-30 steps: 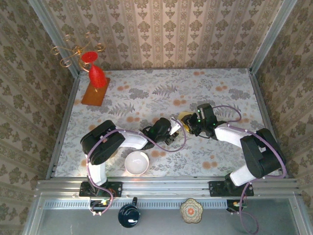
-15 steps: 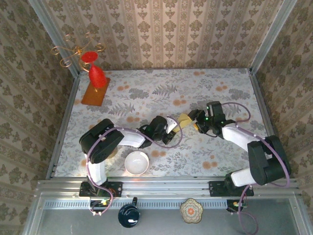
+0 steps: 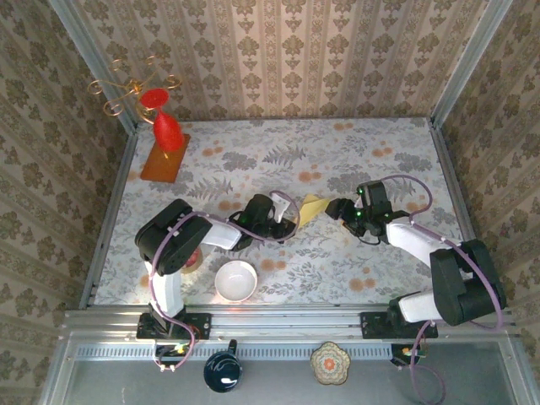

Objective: Fold a paper plane with a square sheet of paper (pick it up from the middle)
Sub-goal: Fold the wing for the fifth time at the center of the table.

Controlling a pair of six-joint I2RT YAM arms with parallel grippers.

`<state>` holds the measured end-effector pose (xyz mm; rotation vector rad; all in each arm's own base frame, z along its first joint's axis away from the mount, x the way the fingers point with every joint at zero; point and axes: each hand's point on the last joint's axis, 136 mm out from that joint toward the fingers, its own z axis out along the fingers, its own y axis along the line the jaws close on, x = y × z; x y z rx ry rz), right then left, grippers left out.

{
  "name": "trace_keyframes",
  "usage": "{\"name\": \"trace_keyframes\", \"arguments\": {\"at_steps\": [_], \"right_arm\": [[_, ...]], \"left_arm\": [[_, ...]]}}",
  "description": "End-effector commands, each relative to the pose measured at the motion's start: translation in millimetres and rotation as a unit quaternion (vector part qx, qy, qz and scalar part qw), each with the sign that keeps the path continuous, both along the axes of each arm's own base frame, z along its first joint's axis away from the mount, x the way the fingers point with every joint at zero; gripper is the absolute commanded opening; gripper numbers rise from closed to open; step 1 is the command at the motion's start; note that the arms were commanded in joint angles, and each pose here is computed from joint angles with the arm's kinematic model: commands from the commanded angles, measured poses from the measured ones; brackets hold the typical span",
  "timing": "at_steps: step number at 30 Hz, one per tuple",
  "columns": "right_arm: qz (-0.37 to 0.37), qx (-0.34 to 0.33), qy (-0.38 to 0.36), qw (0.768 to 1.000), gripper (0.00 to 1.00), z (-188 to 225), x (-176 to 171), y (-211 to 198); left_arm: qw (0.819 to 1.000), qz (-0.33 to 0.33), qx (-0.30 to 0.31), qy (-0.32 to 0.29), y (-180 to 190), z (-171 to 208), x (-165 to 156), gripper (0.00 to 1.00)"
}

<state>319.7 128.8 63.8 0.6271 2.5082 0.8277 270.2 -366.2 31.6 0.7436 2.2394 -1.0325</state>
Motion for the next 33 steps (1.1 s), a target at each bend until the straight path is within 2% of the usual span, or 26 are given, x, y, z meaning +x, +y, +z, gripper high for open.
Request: {"name": "trace_keyframes", "arguments": {"at_steps": [1, 8, 14, 27, 33], "right_arm": [[0.048, -0.017, 0.011, 0.999, 0.69, -12.7, -7.5, 7.9], [0.100, -0.044, 0.010, 0.994, 0.69, -15.9, -2.9, 29.1], [0.116, -0.069, 0.027, 0.990, 0.69, -23.1, 3.8, 38.6], [0.130, -0.116, 0.066, 0.982, 0.67, -41.8, 14.4, 47.0], [0.123, -0.147, 0.099, 0.976, 0.66, -58.9, 15.2, 41.5]], "left_arm": [[0.998, 0.002, -0.021, 0.062, -4.1, -3.8, -7.6, 0.09], [0.993, 0.002, -0.006, 0.115, -6.7, -7.1, -12.4, 0.09], [0.989, 0.009, 0.012, 0.147, -6.0, -15.1, -14.4, 0.09], [0.985, 0.020, 0.024, 0.167, -2.2, -26.0, -15.6, 0.09], [0.984, 0.023, 0.026, 0.173, -0.4, -28.9, -16.6, 0.14]]}}
